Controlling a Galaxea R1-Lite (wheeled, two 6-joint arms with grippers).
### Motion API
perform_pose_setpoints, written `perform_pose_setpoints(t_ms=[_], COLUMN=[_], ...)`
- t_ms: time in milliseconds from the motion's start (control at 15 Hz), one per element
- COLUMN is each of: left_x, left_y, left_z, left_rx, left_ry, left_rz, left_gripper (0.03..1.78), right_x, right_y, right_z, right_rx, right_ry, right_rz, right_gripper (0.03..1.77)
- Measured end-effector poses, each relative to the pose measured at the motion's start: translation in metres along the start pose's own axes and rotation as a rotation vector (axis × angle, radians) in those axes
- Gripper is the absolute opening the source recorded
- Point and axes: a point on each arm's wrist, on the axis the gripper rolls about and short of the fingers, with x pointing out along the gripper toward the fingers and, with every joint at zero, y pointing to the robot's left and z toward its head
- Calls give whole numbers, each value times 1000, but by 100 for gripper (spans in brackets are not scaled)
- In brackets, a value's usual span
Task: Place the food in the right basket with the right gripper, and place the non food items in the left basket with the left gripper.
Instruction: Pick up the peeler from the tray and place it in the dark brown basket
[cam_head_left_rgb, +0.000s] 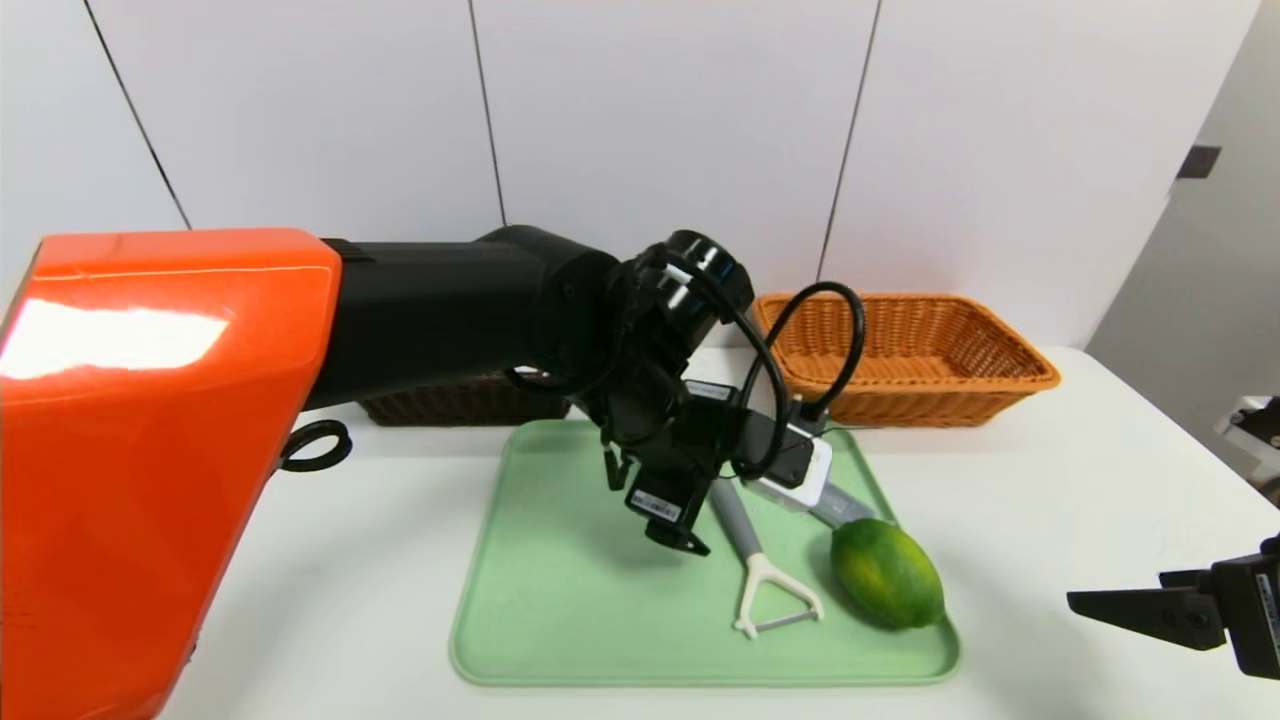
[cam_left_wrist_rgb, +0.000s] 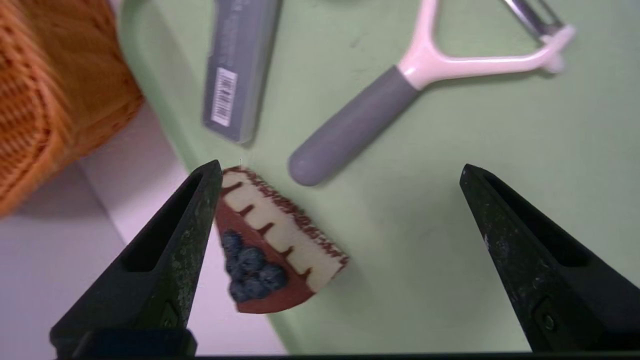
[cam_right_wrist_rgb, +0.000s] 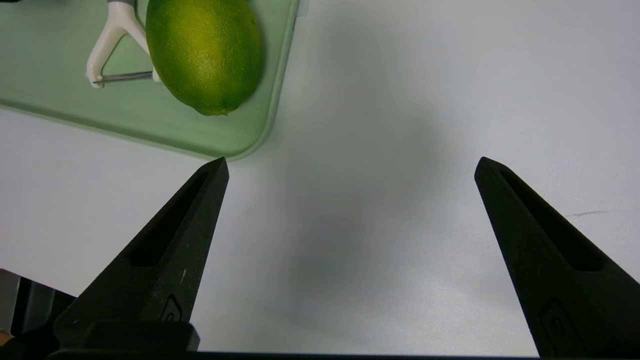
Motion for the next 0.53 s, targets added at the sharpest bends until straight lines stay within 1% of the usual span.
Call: perform_pose_setpoints(t_ms=[133, 333, 533], left_x=[2, 4, 4], left_y=[1, 0, -1], left_z=[7, 13, 18], left_rx=[21, 89, 131], left_ry=[-10, -20, -22], left_rz=[25, 27, 22], left_gripper=[169, 169, 169], right_x=[-1, -3, -3], right_y=[1, 1, 1], right_z=[-1, -4, -8], right_rx=[0, 1, 4], right_ry=[-4, -6, -4], right_rz=[1, -1, -2], right_gripper=[170, 170, 170])
